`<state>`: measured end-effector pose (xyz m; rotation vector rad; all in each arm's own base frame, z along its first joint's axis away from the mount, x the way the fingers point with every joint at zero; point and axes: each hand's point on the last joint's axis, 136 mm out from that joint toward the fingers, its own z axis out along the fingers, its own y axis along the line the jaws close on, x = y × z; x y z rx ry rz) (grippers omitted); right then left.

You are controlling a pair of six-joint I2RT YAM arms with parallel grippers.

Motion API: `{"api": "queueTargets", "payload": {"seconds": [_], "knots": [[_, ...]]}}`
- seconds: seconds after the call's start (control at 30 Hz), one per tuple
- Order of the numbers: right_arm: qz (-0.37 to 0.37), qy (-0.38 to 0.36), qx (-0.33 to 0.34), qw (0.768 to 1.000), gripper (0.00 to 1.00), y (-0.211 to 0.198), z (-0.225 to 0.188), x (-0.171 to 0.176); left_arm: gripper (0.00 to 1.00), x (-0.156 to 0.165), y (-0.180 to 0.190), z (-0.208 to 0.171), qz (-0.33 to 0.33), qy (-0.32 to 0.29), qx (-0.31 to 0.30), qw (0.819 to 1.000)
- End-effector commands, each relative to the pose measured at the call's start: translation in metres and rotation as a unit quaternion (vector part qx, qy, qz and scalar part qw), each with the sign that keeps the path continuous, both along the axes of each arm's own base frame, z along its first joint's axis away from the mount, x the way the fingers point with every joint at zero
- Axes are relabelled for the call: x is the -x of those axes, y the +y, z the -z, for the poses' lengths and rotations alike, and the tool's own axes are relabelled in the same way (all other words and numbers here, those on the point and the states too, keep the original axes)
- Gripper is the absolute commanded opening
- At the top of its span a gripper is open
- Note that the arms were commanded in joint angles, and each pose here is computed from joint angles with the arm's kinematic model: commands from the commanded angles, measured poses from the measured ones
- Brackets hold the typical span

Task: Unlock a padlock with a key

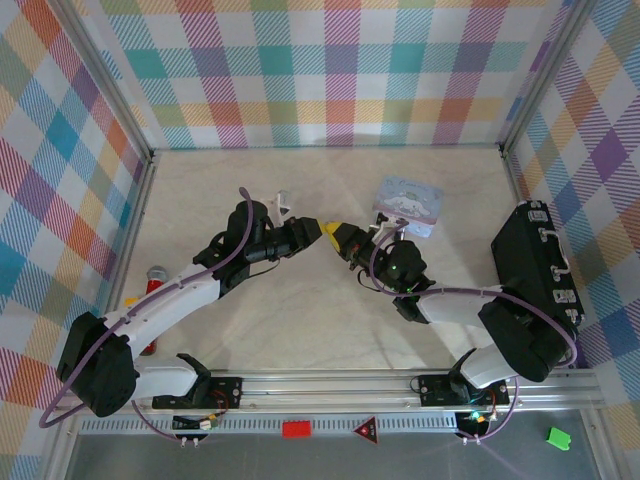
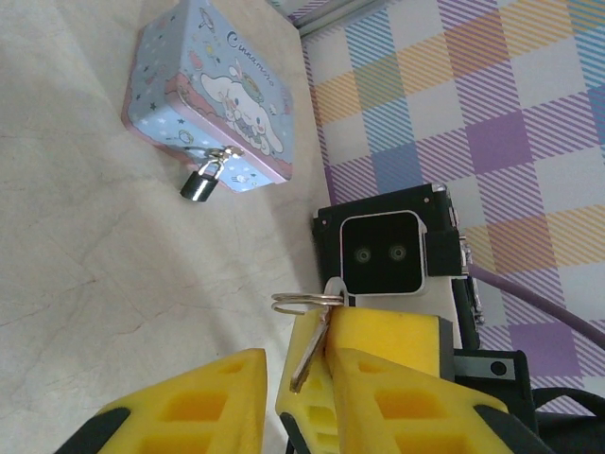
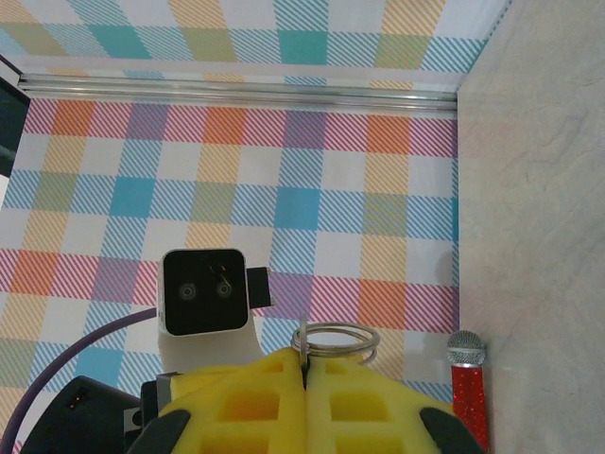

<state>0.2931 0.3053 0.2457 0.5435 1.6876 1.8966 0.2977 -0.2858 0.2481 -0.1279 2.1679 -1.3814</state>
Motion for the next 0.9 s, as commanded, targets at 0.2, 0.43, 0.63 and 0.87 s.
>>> {"api": "queueTargets", "payload": {"seconds": [0.2,0.43,0.63,0.87], "knots": [[-0.016,-0.015,-0.016,1.0,0.0,0.0076,-0.0157,0.004,0.22,0.0007,-0.0062,-0.0231,0.013,-0.027,0.013,0.999],[-0.018,-0.01,-0.009,1.0,0.0,0.0089,-0.011,0.0042,0.14,0.0009,-0.0065,-0.0248,0.014,-0.029,0.012,0.999],[-0.021,-0.011,-0.004,1.0,0.0,0.0105,-0.0093,0.0046,0.08,0.0,-0.0056,-0.0235,0.012,-0.028,0.004,1.0],[-0.023,-0.01,-0.001,1.0,0.0,0.0106,-0.0079,0.0059,0.06,0.0002,-0.0055,-0.0249,0.015,-0.032,-0.003,0.999]]}}
